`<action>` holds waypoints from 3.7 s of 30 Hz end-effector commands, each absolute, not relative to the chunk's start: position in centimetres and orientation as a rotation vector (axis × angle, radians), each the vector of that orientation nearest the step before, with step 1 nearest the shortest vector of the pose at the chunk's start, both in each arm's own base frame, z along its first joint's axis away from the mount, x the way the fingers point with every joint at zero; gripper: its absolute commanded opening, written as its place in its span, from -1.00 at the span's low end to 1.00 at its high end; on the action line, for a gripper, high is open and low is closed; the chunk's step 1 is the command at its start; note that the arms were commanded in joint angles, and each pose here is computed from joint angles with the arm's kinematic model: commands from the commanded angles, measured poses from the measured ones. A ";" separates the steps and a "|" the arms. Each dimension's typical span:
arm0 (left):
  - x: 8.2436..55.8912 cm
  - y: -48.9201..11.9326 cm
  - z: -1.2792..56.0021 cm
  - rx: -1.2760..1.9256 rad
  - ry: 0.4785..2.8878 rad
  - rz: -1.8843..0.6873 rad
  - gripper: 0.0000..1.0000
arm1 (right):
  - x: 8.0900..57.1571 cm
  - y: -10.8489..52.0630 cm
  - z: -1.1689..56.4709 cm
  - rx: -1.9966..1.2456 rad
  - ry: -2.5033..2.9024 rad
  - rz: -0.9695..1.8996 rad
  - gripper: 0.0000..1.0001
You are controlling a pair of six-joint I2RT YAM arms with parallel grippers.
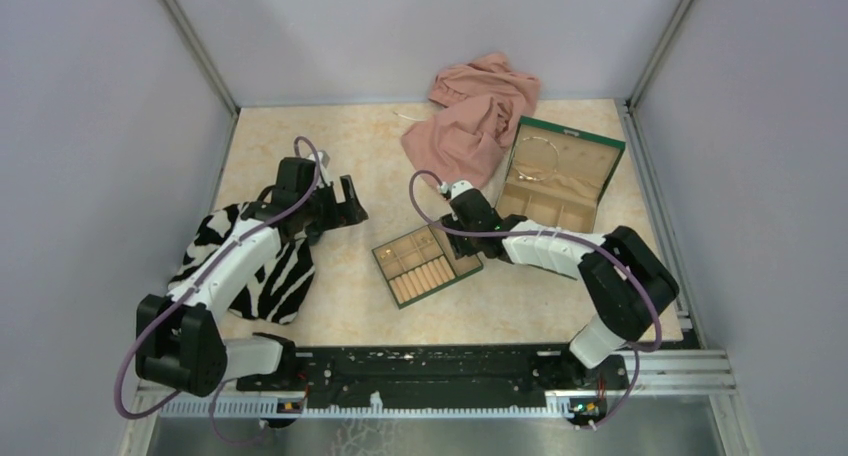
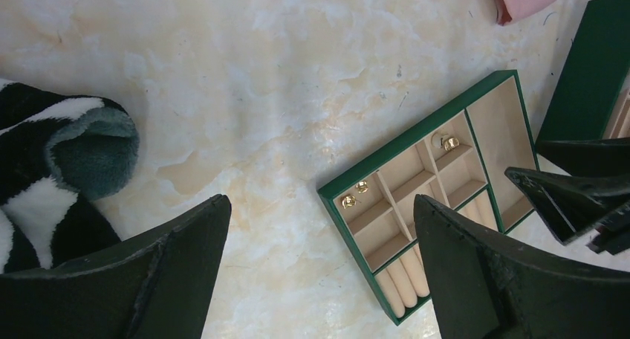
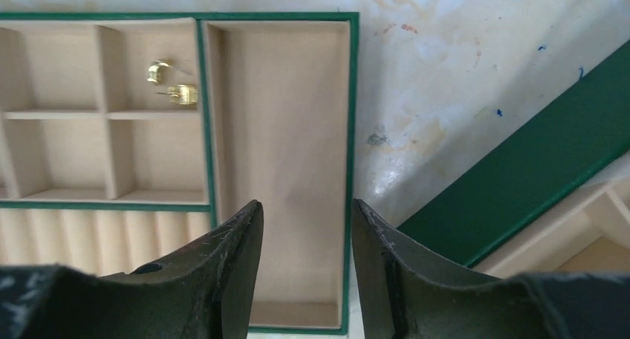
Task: Organize the mixed jewelry
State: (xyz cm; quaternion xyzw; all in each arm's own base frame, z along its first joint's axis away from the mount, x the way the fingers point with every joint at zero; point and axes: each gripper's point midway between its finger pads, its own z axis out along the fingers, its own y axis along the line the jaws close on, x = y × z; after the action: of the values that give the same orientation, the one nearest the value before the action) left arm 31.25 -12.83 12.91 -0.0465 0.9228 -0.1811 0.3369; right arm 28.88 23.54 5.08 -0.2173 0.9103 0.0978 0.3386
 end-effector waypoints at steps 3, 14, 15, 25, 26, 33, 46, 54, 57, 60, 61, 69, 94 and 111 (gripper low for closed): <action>32.3 -13.9 14.2 -0.116 2.372 -0.540 0.98 | 31.2 24.6 5.1 -0.574 2.330 0.215 -0.07; 31.3 -13.1 12.0 -0.124 2.441 -0.487 0.98 | 30.1 24.2 4.0 -0.551 2.370 0.235 -0.87; 31.3 -13.1 12.0 -0.125 2.439 -0.483 0.98 | 30.1 24.3 4.3 -0.551 2.361 0.240 -1.00; 31.2 -13.8 12.0 -0.116 2.429 -0.539 0.98 | 30.3 23.7 10.6 -0.506 2.286 0.268 -1.00; 31.3 -13.8 12.2 -0.109 2.420 -0.537 0.98 | 30.1 23.6 11.1 -0.500 2.288 0.279 -1.00; 32.2 -13.7 14.2 -0.084 2.359 -0.522 0.98 | 29.5 21.6 13.4 -0.353 2.304 0.325 -1.00; 32.9 -14.2 14.0 -0.077 2.356 -0.546 0.98 | 27.3 9.0 17.4 0.159 2.309 0.159 -1.00; 33.0 -14.5 13.5 -0.061 2.375 -0.561 0.98 | 25.7 2.0 17.1 0.403 2.241 -0.057 -1.00; 33.0 -14.5 13.3 -0.056 2.378 -0.562 0.98 | 25.2 0.3 16.4 0.490 2.210 -0.101 -1.00; 32.9 -14.6 13.2 -0.048 2.382 -0.567 0.98 | 24.8 -0.8 15.7 0.533 2.195 -0.143 -1.00; 32.9 -14.6 13.2 -0.045 2.381 -0.566 0.98 | 24.8 -0.7 15.6 0.522 2.193 -0.139 -1.00; 33.5 -14.8 13.2 -0.042 2.378 -0.566 0.98 | 25.5 -3.2 15.1 0.558 2.150 -0.212 -1.00; 33.5 -14.7 12.4 -0.016 2.412 -0.551 0.98 | 28.0 -4.5 14.6 0.549 2.126 -0.225 -1.00; 32.7 -14.6 10.4 0.015 2.479 -0.536 0.98 | 27.9 -4.3 12.5 0.493 2.183 -0.208 -1.00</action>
State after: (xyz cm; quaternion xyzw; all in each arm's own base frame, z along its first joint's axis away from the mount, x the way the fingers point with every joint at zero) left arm 32.47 -14.49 10.33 -0.0063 0.9325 -0.2006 0.3003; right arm 26.40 -4.58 11.61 0.1997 0.8900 -0.1020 0.3970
